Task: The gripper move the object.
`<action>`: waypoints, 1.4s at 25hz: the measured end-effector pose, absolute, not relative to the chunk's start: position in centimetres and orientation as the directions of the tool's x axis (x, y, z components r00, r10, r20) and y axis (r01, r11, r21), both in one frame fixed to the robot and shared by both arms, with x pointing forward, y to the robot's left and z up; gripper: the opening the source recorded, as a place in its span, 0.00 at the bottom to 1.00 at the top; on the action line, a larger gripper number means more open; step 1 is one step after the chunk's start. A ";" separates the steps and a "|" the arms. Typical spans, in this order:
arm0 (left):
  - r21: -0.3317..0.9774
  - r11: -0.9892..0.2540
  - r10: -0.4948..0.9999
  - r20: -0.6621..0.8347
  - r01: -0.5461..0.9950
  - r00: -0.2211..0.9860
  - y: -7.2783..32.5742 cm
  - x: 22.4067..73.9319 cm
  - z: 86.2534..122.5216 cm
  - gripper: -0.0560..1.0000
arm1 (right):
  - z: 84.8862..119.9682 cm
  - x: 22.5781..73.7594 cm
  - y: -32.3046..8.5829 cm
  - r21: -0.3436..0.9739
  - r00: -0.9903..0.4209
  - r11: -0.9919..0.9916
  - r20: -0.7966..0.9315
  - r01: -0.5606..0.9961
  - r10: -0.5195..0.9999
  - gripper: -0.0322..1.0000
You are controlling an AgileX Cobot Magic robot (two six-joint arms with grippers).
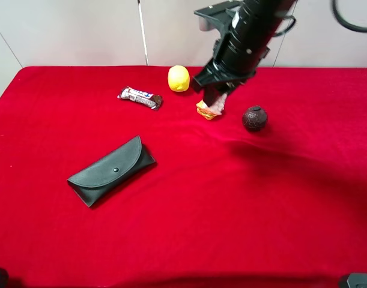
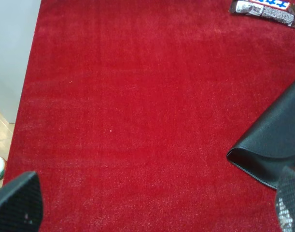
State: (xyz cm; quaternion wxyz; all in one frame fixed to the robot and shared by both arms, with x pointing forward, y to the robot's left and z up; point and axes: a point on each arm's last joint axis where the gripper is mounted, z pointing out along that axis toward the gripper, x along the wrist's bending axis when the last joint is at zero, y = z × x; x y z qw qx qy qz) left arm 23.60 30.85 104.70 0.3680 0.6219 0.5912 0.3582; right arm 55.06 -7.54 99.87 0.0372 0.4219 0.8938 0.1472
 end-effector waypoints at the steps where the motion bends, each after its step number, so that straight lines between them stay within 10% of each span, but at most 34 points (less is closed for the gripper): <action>1: 0.881 -0.030 0.999 0.010 0.472 0.044 30.9 23.6 104.7 0.95 | 100.0 55.6 -7.2 0.292 -0.642 0.602 0.059 0.743 0.764 0.35; 23: 0.881 -0.030 0.999 0.010 0.472 0.044 30.9 23.6 104.7 0.95 | 99.7 64.6 -1.2 0.297 -0.719 0.683 0.017 0.667 0.694 0.35; 35: 0.881 -0.030 0.999 0.010 0.472 0.044 30.9 23.6 104.7 0.95 | 97.3 69.4 -7.0 0.277 -0.669 0.646 -0.015 0.711 0.743 0.35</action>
